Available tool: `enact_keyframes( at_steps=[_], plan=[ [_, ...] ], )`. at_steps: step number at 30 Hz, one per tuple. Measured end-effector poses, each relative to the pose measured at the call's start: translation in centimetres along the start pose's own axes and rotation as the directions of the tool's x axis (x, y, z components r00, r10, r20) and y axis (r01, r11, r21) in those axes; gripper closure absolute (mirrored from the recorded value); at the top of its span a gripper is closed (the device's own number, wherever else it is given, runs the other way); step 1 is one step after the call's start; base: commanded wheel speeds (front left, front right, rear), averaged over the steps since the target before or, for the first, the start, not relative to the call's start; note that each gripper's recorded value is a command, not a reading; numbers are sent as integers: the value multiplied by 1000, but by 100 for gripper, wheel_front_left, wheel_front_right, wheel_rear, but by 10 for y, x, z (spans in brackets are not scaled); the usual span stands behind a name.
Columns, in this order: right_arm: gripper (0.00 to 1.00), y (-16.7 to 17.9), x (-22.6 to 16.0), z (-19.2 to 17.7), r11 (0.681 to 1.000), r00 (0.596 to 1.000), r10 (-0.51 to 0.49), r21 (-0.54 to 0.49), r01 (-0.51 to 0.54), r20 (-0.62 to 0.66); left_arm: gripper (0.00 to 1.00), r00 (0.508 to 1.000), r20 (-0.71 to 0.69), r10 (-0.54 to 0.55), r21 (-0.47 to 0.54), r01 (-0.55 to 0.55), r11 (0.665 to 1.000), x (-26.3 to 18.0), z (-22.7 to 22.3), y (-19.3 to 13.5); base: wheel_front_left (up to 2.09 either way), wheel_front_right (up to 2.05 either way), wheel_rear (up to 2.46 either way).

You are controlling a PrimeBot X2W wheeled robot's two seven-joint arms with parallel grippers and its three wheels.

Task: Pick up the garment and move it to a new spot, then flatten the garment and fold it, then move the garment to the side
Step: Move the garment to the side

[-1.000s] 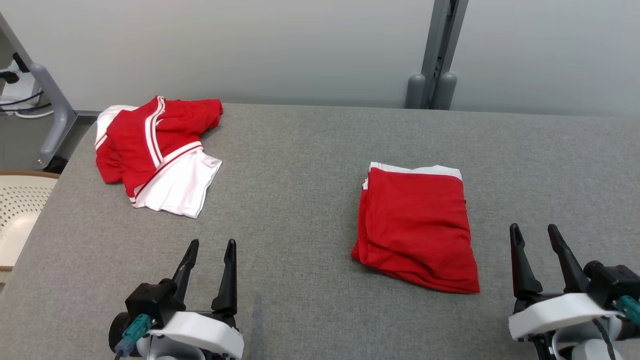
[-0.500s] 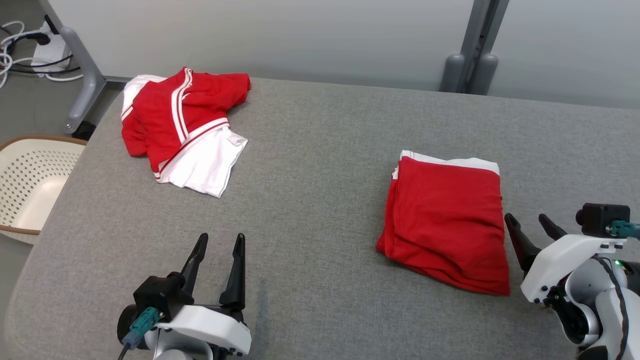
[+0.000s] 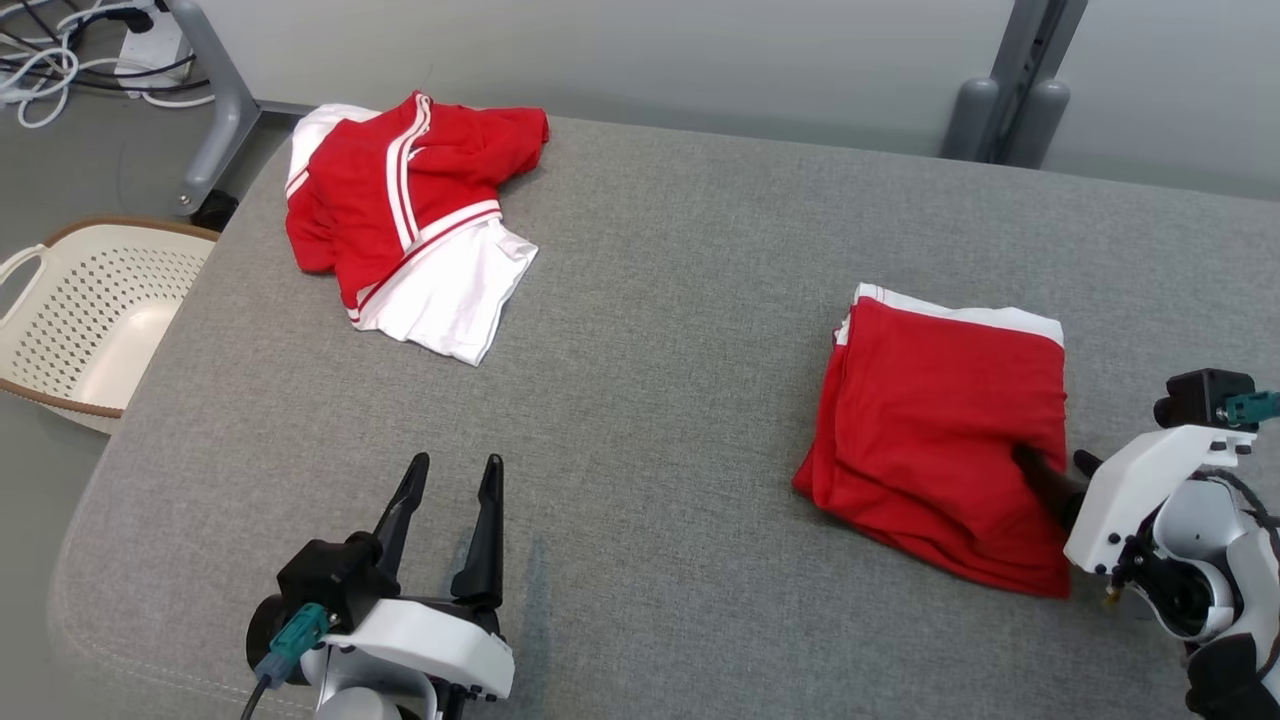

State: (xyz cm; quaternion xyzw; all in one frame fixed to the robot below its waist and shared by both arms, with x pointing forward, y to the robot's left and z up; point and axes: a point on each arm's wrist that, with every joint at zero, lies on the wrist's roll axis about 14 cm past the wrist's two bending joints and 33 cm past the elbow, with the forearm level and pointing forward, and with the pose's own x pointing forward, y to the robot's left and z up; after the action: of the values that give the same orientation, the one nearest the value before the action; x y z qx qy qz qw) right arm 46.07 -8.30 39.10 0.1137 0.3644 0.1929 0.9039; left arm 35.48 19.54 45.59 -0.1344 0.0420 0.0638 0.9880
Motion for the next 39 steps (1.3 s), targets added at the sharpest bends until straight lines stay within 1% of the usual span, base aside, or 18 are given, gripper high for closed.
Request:
enact_keyframes(
  at_steps=[5,6,7,8,9,10,14,18,22,27,30,34,39],
  plan=[
    [0,-4,12,-5,1000,998,-8,9,8,-60,0,1000,-10,7,-1,-7,1000,2,-3,2,0,0,0],
    [20,-3,14,-5,1000,998,-4,12,5,-63,0,1000,-13,7,-1,-7,1000,2,-4,2,0,0,0],
    [52,-1,16,-5,1000,998,2,15,-1,-65,0,1000,-14,6,-1,-6,1000,3,-4,1,0,0,0],
    [63,2,18,-4,1000,998,9,17,-8,-63,0,1000,-15,8,-1,-8,1000,3,-5,2,0,0,0],
    [80,4,19,-4,1000,998,16,16,-15,-64,0,1000,-15,7,0,-7,1000,4,-5,1,0,0,0],
    [100,6,20,-4,1000,998,23,12,-22,-61,0,1000,-15,5,0,-5,1000,5,-4,0,0,0,0],
    [100,7,19,-2,1000,998,29,-9,-30,-50,0,1000,-15,-5,2,5,1000,9,-5,-3,0,0,0],
    [100,-3,13,7,999,1000,13,-50,-14,-17,0,999,-20,-35,12,35,999,14,-7,-12,0,0,0],
    [100,-21,1,17,998,999,-20,-65,21,27,0,996,-27,-85,23,85,996,21,-10,-27,0,0,0],
    [100,-58,-23,27,994,992,-99,-45,103,85,0,983,-47,-175,29,177,984,31,-18,-55,0,0,0],
    [100,-79,-40,24,989,983,-148,-13,151,107,0,968,-66,-244,37,246,968,37,-26,-77,0,0,0],
    [100,-104,-64,20,977,966,-215,36,212,145,0,938,-93,-335,40,339,940,45,-37,-108,0,0,0],
    [100,-131,-91,5,953,940,-298,112,282,167,0,884,-117,-452,37,459,888,53,-49,-150,0,0,0]
  ],
)
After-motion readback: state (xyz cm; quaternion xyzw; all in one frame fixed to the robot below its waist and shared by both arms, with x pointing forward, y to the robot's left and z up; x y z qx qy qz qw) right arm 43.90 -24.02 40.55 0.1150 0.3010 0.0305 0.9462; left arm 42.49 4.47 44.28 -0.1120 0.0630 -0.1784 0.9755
